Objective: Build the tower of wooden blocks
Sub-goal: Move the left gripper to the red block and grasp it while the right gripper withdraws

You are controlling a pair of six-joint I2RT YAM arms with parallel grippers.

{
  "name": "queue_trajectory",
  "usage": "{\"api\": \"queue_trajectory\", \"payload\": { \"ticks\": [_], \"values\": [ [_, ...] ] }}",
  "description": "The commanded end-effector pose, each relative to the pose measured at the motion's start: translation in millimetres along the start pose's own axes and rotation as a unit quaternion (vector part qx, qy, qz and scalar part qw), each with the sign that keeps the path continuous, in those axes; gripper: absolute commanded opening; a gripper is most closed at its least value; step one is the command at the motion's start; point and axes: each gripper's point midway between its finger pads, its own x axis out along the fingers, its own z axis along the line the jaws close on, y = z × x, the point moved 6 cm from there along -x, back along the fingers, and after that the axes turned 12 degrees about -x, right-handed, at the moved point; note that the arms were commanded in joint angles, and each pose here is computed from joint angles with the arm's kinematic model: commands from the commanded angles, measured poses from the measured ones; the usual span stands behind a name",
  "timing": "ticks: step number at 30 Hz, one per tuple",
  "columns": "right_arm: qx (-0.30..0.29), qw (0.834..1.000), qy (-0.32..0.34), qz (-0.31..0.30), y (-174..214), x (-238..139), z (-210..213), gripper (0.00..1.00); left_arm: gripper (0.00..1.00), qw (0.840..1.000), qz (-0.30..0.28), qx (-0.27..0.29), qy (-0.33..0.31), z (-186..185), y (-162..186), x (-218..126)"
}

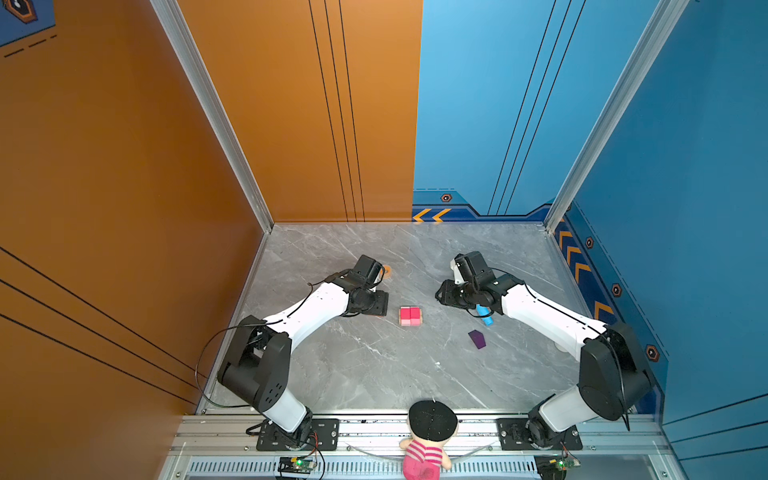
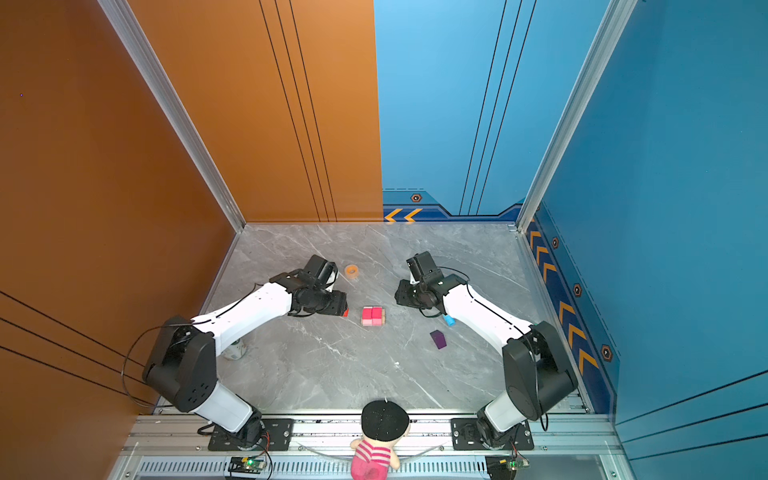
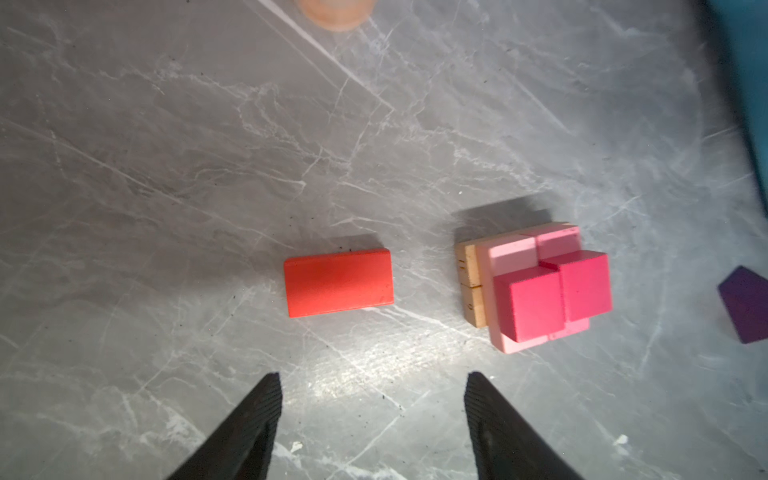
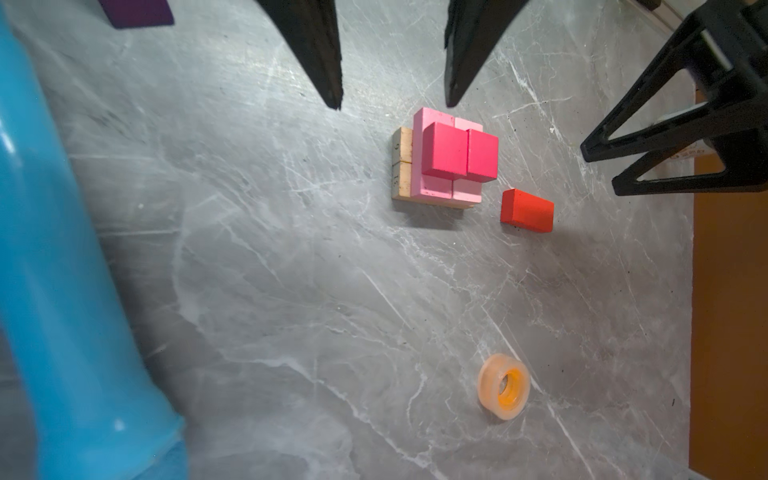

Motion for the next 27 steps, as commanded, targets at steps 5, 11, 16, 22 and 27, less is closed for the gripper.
{"api": "queue_trajectory", "payload": {
  "ticks": [5, 11, 16, 22, 27],
  "values": [
    [0.021, 0.999, 0.026, -0.025, 7.1, -18.0, -27.1, 0.48, 0.78, 0.998, 0.040, 0.020, -0.049, 11.0, 1.5, 28.2],
    [0.037, 0.998, 0.028, -0.033, 12.1, -20.8, -39.2, 0.48, 0.80, 0.997, 0.045, 0.020, -0.055, 9.9, -3.6, 35.9],
    [0.044, 0.998, 0.030, -0.031, 13.8, -19.6, -44.3, 0.48, 0.81, 0.996, 0.042, 0.021, -0.072, 11.7, -7.1, 42.4],
    [0.046, 0.998, 0.030, -0.032, 13.5, -19.8, -46.0, 0.48, 0.78, 0.995, 0.050, 0.024, -0.077, 9.4, -10.6, 52.6],
    [0.048, 0.998, 0.030, -0.030, 15.0, -18.9, -47.0, 0.48, 0.74, 0.995, 0.047, 0.024, -0.081, 7.7, -14.1, 55.5]
  ]
}}
